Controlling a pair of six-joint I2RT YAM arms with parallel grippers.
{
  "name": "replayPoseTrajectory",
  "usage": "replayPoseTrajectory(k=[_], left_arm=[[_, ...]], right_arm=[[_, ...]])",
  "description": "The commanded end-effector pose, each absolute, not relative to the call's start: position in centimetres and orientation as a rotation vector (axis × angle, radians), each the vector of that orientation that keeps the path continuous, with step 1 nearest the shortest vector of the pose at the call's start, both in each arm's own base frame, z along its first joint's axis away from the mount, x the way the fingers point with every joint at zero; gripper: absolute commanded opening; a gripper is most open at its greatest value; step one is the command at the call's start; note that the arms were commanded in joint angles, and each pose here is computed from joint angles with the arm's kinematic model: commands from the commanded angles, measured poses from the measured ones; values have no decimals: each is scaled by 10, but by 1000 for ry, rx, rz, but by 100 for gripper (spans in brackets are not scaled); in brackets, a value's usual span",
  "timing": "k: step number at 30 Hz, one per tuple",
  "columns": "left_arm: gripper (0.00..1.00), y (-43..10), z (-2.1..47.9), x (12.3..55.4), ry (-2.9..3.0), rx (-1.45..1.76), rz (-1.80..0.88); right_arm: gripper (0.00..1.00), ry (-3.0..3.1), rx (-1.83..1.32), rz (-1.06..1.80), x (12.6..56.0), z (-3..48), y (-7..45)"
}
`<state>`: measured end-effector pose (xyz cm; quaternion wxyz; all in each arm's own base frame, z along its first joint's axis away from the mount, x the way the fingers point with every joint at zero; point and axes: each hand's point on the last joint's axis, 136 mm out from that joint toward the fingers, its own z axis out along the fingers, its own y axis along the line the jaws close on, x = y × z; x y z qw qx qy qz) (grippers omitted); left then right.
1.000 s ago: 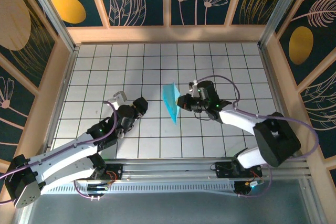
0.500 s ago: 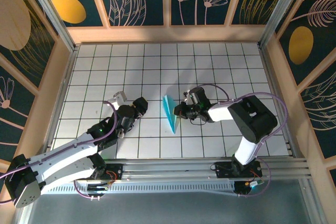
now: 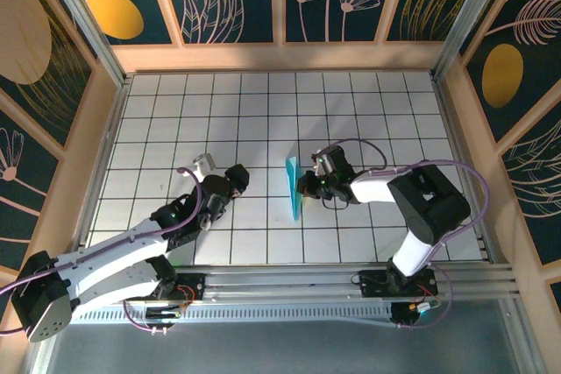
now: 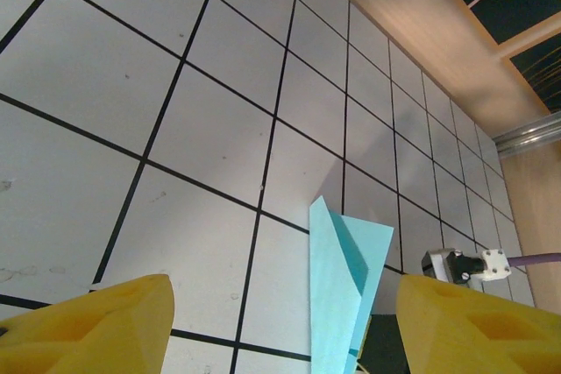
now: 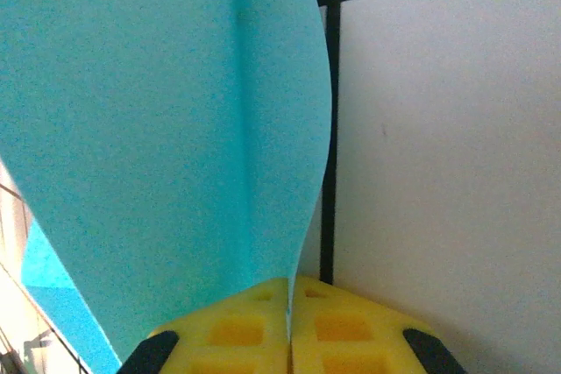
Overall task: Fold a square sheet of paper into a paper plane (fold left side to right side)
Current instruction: Turn over the paper plane at the center of the table.
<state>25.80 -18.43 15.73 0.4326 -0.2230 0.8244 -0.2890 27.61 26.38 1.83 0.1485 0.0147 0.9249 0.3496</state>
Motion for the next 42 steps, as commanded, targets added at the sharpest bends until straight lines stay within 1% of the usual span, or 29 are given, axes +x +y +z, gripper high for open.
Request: replayPoseTrajectory(k=[1,21,26,32,36,42], left_arm=[[67,-185,166,262,2033,-561,-728],[68,-186,163,263,2038,-555,-717],[68,-186,163,263,2040,-553,-715],[69,-183,162,263,2035,-557,-699],[69,-182,161,263,2033,-559,-695],[71,-181,160,262,2037,-550,-690]], right_arm=[[11,2661,42,904,280,22,250],[30,2673,24,677,283,38,223],[31,2664,21,663,280,57,219],[36,2707,-45,696,261,78,232],[38,2752,-100,697,251,75,248],[39,2788,-148,665,250,63,263]])
